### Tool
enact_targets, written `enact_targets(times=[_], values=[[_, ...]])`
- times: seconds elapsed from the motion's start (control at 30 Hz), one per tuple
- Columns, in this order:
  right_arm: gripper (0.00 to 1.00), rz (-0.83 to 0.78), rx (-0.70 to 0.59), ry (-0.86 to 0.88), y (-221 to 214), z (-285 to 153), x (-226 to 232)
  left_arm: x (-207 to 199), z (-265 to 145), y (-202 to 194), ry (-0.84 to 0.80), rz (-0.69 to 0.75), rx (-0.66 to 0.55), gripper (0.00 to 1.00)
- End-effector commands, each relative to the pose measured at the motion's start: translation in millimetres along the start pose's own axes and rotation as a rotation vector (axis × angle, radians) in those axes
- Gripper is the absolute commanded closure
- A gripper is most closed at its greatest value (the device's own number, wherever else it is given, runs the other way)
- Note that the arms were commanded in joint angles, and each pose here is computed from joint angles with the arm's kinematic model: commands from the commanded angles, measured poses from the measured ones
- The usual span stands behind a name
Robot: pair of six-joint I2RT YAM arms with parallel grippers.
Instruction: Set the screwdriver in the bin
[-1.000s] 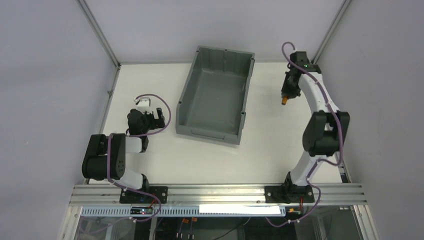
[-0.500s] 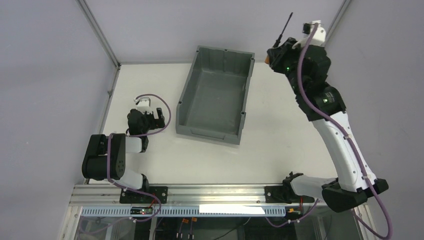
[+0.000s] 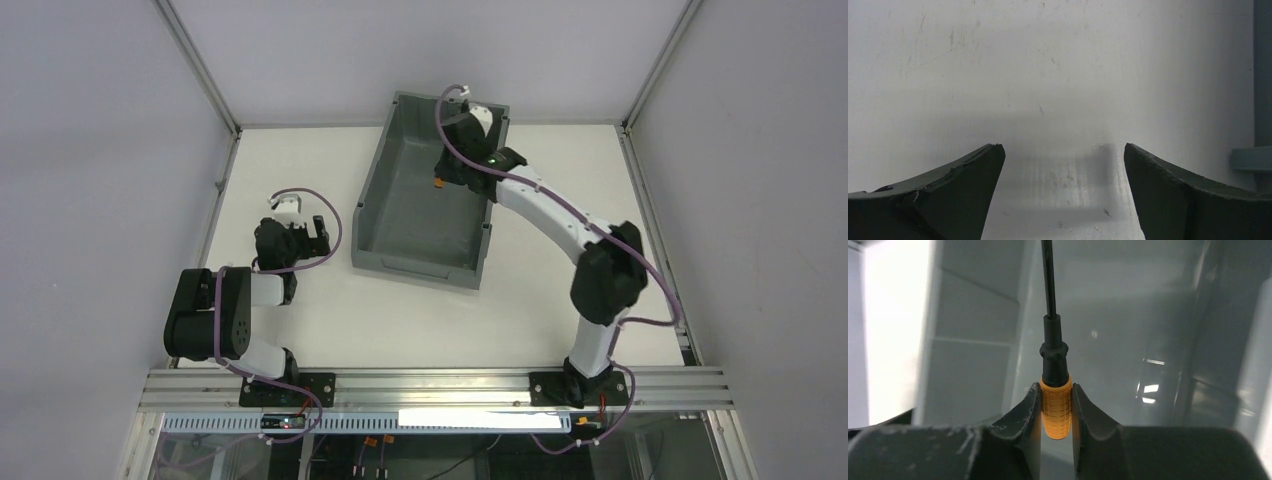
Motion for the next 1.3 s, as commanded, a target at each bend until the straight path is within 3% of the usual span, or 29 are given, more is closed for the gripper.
enact_targets(times=[0.0,0.13,0.33,0.67,0.7,0.73,0.83,0.97,1.1,1.17,1.2,1.27], values=[[1.0,0.074,0.146,-0.027,-30,39,11,-5,4,16,-0.024,0.021,-0.054,0.02],[1.0,0.054,0.308,-0.112,-77,86,-5,-5,4,16,-0.024,0.021,-0.053,0.02],[1.0,0.092,0.373,-0.175,-114,127,-21,-5,4,16,-0.024,0.021,-0.053,0.02],[1.0,0.075,0.451,-0.244,-146,137,-42,-5,4,16,-0.024,0.021,-0.053,0.02],[0.94,0.074,0.454,-0.244,-146,135,-42,-5,4,16,-0.024,0.021,-0.053,0.02],[0.69,0.075,0.443,-0.244,-144,133,-43,-5,4,16,-0.025,0.021,-0.053,0.02],[0.58,0.074,0.422,-0.235,-136,129,-42,-5,4,16,-0.024,0.021,-0.054,0.02],[0.53,0.066,0.405,-0.198,-121,123,-32,-5,4,16,-0.024,0.021,-0.053,0.02],[0.47,0.033,0.342,-0.086,-73,102,0,-5,4,16,-0.025,0.021,-0.053,0.02],[0.34,-0.009,0.295,0.0,-39,83,21,-5,4,16,-0.023,0.021,-0.052,0.02],[0.07,-0.055,0.268,0.062,-21,70,31,-5,4,16,-0.024,0.021,-0.053,0.02],[0.02,-0.116,0.199,0.161,14,43,48,-5,4,16,-0.024,0.021,-0.053,0.02]])
Point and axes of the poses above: each gripper's point midway between its finger pads, its own z axis out along the fingers, its own x axis along the line the jaws close on, y = z × x, the point moved 1 cm from there along -z, back along the fingers, and after that the axes turned 2 degrees about z, right-handed, at the moved point
